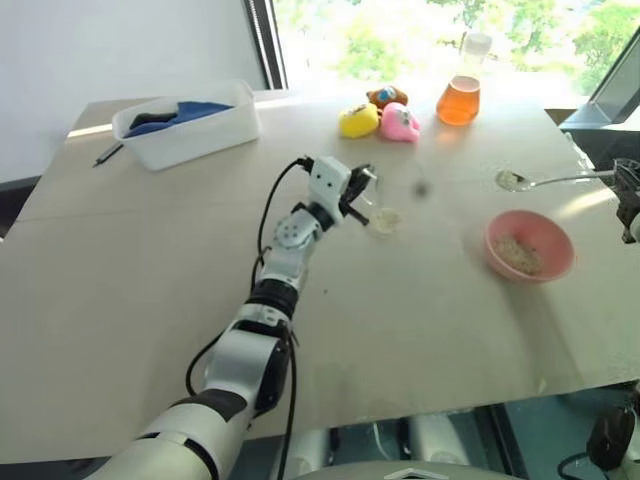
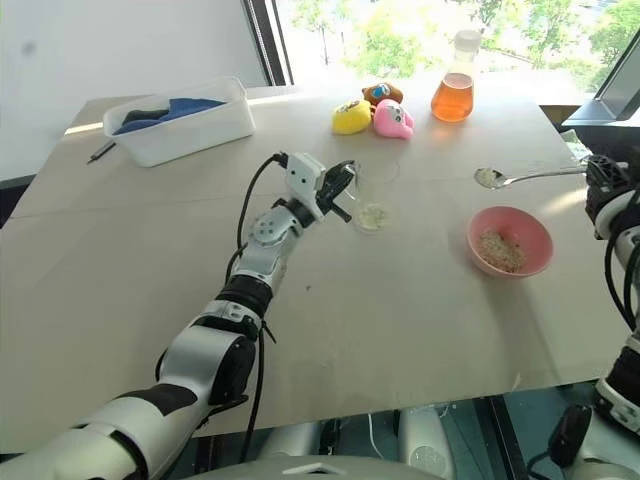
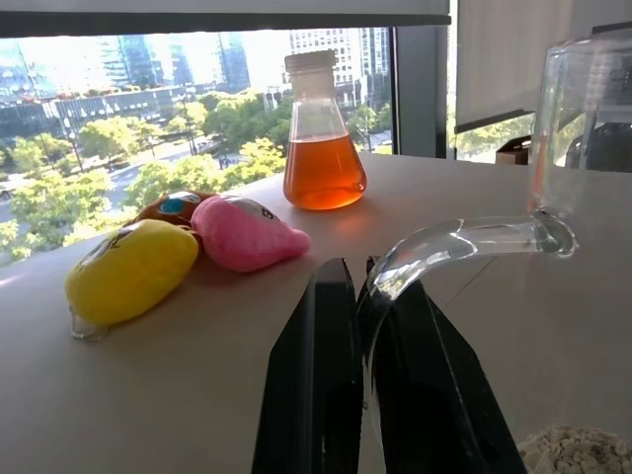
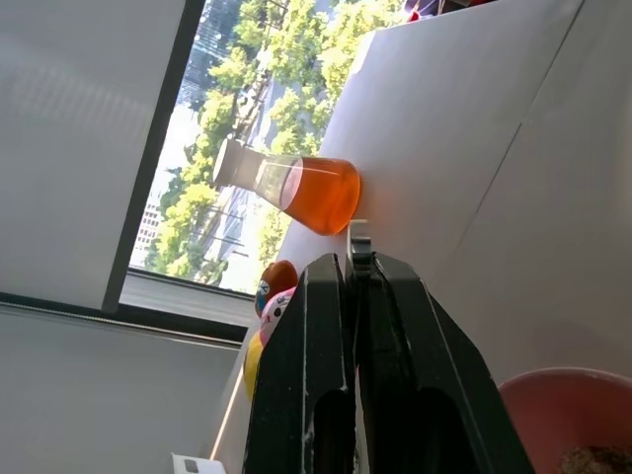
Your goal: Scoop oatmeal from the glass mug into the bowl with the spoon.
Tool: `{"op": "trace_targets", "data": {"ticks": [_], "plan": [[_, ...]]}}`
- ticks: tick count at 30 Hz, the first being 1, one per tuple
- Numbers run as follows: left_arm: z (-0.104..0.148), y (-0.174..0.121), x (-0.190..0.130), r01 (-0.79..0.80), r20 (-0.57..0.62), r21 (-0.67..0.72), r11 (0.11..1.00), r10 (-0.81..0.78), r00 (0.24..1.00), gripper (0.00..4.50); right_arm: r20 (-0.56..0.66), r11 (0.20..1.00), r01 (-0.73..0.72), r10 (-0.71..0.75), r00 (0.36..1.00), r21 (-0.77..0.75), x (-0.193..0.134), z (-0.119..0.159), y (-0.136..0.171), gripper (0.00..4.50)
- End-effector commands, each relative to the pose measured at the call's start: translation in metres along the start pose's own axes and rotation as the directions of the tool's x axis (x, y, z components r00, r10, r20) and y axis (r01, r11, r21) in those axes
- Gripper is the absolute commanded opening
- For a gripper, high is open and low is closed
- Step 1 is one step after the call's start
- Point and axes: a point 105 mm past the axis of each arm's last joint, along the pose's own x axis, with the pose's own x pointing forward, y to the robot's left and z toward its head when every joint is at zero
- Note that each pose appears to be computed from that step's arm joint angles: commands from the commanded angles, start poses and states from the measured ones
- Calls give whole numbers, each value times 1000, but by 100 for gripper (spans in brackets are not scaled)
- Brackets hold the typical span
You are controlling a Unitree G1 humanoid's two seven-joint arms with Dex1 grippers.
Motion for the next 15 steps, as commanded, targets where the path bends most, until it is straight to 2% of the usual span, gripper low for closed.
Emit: {"op": "trace_targets", "data": {"ticks": [1, 10, 15], "plan": [[20, -3, 10, 22, 68, 33, 999, -24, 997, 7, 65, 999, -45, 44, 997, 8, -17, 17, 11, 0], [16, -11, 15, 56, 56, 19, 998, -57, 997, 7, 96, 999, 30, -26, 995, -35, -37, 24, -3, 0], [15, -16, 16, 70, 57, 13, 997, -71, 996, 7, 95, 978, 76, -58, 994, -196, -32, 25, 1, 0]]}}
